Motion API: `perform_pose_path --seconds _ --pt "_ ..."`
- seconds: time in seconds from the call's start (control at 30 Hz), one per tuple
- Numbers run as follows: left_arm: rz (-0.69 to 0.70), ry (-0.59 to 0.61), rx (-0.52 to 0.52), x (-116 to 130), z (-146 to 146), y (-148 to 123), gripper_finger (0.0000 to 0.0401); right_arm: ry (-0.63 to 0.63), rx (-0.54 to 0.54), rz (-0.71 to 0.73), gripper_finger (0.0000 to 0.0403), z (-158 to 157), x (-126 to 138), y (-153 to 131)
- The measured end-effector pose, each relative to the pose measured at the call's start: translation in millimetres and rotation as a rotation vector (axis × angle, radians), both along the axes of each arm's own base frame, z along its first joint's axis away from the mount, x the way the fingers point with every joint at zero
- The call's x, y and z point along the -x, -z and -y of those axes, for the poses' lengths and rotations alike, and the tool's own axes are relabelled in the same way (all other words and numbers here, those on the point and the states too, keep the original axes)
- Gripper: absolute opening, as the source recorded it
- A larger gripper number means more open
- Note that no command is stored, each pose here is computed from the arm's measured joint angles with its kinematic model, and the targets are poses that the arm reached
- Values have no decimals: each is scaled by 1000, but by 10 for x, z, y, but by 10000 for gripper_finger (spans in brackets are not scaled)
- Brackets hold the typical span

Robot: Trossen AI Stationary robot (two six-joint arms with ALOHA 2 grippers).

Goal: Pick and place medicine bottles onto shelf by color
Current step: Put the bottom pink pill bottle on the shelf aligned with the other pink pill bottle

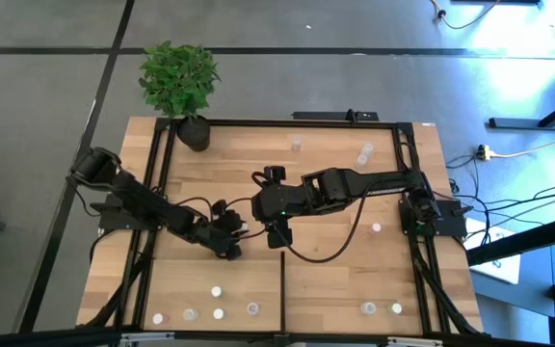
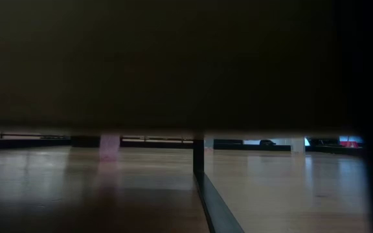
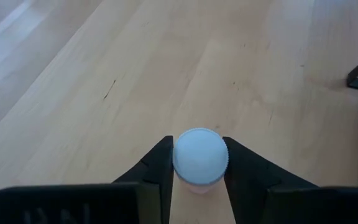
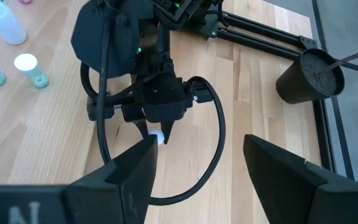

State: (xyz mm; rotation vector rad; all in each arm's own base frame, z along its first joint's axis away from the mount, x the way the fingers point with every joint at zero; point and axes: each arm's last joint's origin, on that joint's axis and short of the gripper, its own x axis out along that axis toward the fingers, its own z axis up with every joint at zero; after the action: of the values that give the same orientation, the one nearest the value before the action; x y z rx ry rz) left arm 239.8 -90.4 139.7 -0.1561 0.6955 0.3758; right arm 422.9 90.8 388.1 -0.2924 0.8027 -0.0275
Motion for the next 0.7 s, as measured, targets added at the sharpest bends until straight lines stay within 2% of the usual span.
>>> perform_pose_path --seconds 0.33,0.7 --pt "45 65 21 177 119 -245 101 -1 0 3 239 0 -3 -2" --pt "66 199 45 623 221 -614 100 -1 0 7 239 -1 -5 -5"
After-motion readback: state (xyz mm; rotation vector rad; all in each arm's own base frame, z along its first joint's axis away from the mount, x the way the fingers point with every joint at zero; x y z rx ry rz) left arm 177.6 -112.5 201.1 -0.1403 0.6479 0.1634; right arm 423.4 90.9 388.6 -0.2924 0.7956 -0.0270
